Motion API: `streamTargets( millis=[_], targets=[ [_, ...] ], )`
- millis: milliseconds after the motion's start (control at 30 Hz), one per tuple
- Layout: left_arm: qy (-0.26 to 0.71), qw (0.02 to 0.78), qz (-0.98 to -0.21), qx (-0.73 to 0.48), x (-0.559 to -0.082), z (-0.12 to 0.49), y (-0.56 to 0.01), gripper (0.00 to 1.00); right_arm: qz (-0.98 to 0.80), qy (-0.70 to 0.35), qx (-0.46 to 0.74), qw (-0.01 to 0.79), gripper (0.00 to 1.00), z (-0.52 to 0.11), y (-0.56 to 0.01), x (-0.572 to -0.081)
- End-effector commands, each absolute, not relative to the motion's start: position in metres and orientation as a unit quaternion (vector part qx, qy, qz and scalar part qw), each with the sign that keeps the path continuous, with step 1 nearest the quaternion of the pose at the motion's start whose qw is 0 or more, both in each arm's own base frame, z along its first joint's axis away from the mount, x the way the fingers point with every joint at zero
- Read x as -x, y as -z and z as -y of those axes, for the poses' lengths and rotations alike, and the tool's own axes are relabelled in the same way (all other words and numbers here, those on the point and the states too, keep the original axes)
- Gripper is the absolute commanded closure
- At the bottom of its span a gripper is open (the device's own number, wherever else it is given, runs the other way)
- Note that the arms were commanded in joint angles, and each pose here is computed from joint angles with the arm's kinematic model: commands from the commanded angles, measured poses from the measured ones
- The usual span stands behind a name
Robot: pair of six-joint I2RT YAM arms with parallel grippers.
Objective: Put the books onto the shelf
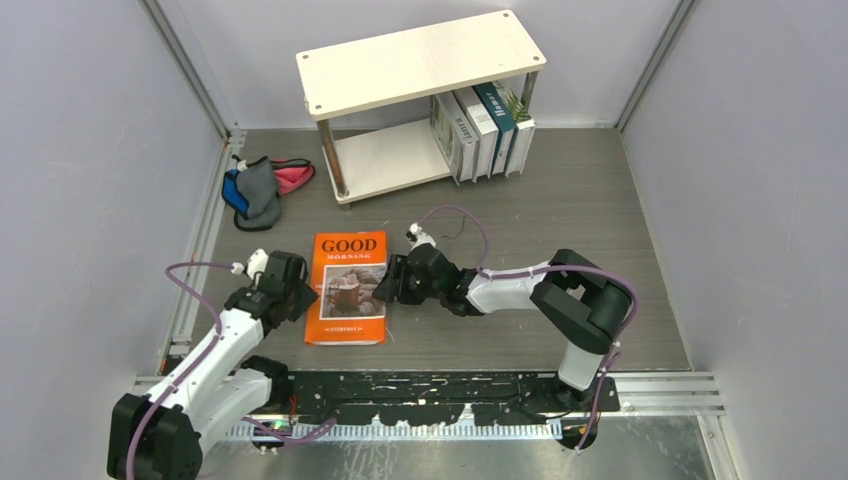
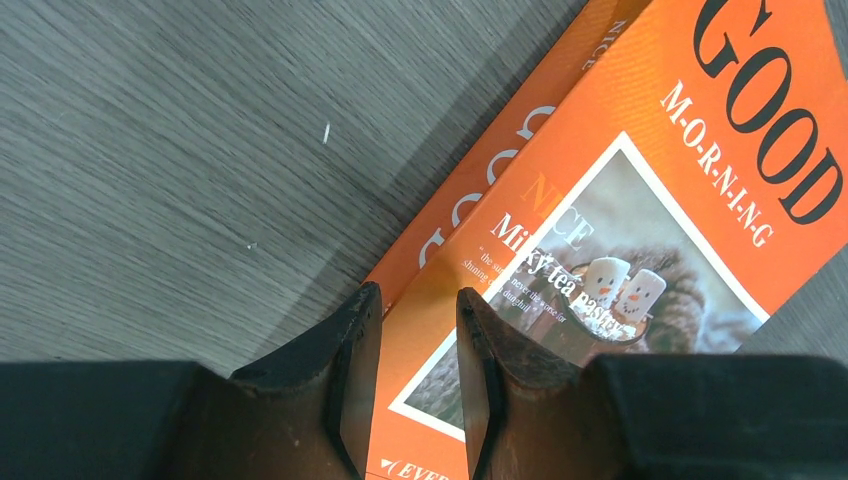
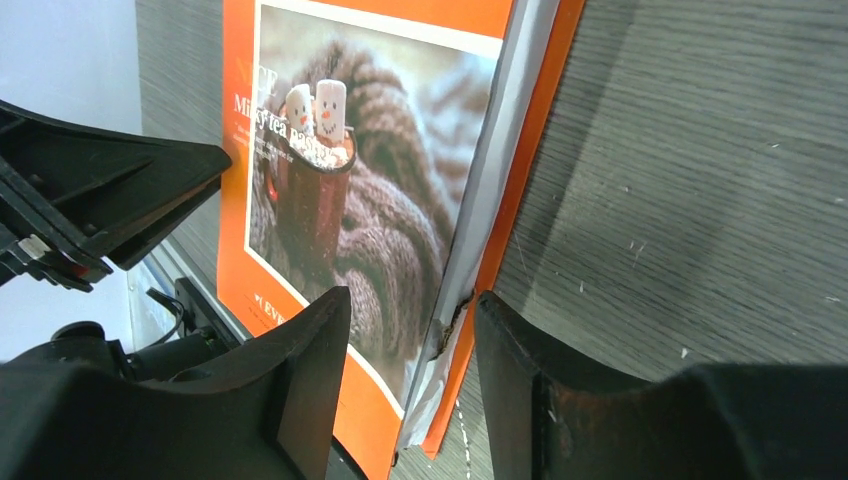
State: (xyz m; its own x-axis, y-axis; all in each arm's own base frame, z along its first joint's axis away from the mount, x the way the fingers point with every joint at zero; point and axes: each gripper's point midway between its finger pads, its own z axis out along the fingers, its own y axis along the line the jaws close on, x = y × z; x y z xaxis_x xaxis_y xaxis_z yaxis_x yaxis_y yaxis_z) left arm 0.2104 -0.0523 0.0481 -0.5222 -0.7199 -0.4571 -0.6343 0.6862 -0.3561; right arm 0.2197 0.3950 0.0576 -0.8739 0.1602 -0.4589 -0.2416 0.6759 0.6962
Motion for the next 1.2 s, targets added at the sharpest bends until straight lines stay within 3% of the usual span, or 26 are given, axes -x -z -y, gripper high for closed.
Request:
streamTargets(
  millis=[0, 367, 833, 1167],
  targets=[
    [0.076, 0.31, -0.866, 0.385, -0.214, 0.049, -0.053, 0.66, -0.863, -0.434, 0.024, 0.257, 0.47, -0.411, -0.072, -0.221],
    [0.08, 0.306, -0.867, 0.386, -0.212, 0.048, -0.051, 0.65, -0.862, -0.445, 0.015, 0.244, 0.62, -0.419, -0.068, -0.218],
    [0.09, 0.312, -0.862, 0.389, -0.211, 0.046, -0.059, 0.61, -0.855, -0.459, -0.004, 0.241, 0.98, -0.416, -0.076, -0.216],
    [0.093, 0.317, -0.856, 0.397, -0.207, 0.043, -0.062, 0.53, -0.842, -0.477, -0.036, 0.248, 0.99, -0.392, -0.096, -0.229]
  ],
)
